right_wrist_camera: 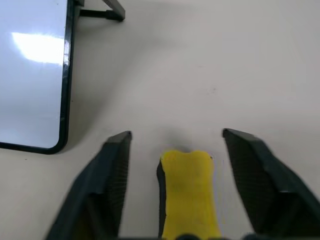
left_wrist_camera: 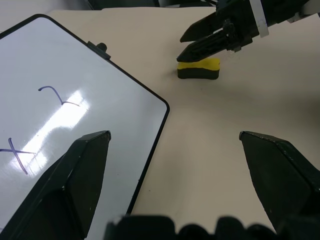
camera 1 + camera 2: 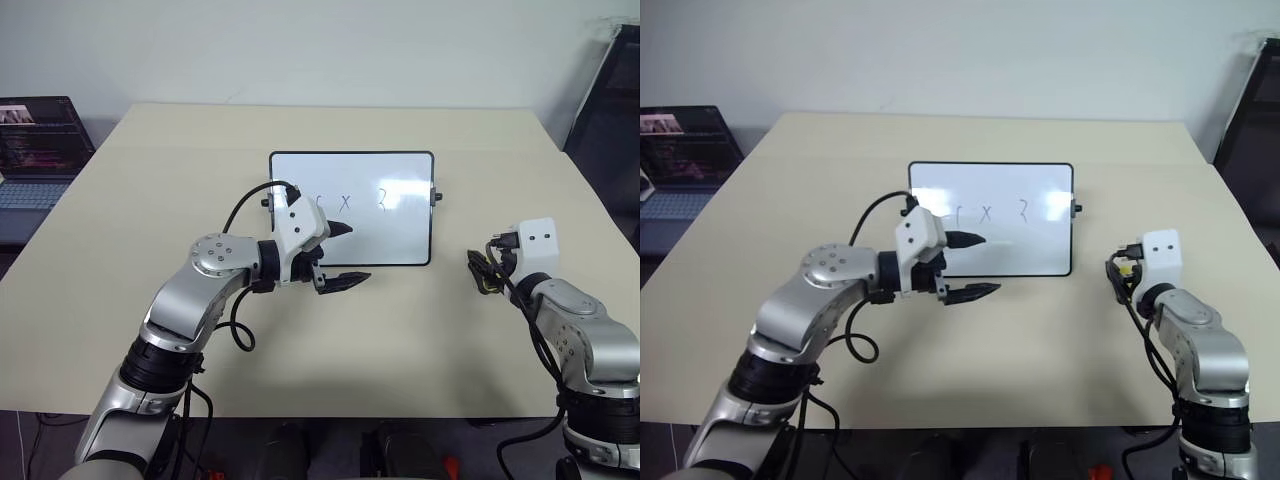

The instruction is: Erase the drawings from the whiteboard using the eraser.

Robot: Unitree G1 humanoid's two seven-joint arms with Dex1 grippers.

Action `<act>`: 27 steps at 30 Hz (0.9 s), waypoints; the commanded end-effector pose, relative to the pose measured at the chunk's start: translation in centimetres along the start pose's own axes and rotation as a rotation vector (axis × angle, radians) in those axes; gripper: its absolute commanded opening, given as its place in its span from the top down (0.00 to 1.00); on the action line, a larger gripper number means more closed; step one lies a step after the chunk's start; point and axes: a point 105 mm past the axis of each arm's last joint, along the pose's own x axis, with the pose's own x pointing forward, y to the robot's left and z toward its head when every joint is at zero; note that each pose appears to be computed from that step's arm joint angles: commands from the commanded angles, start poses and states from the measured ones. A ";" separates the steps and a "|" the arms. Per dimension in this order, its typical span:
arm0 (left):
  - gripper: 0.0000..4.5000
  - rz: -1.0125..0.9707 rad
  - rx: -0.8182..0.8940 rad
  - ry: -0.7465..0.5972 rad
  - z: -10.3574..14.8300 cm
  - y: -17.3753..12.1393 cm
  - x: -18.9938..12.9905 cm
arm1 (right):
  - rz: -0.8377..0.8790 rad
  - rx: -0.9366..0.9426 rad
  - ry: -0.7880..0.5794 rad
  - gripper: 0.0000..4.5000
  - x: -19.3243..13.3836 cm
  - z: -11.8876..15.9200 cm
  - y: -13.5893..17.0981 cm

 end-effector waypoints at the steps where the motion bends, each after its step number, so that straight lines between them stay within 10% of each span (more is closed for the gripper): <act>1: 0.00 -0.012 0.049 -0.044 1.6 0.0 -0.1 | 0.001 0.009 -0.004 0.08 -0.6 0.5 -0.8; 24: 0.00 -0.048 0.065 -0.046 1.5 -0.4 0.1 | 0.045 0.059 0.052 0.08 0.8 -0.4 -1.5; 27: 0.00 -0.047 0.065 -0.044 1.5 -0.4 0.1 | 0.044 0.051 0.066 0.21 0.9 -0.8 -1.5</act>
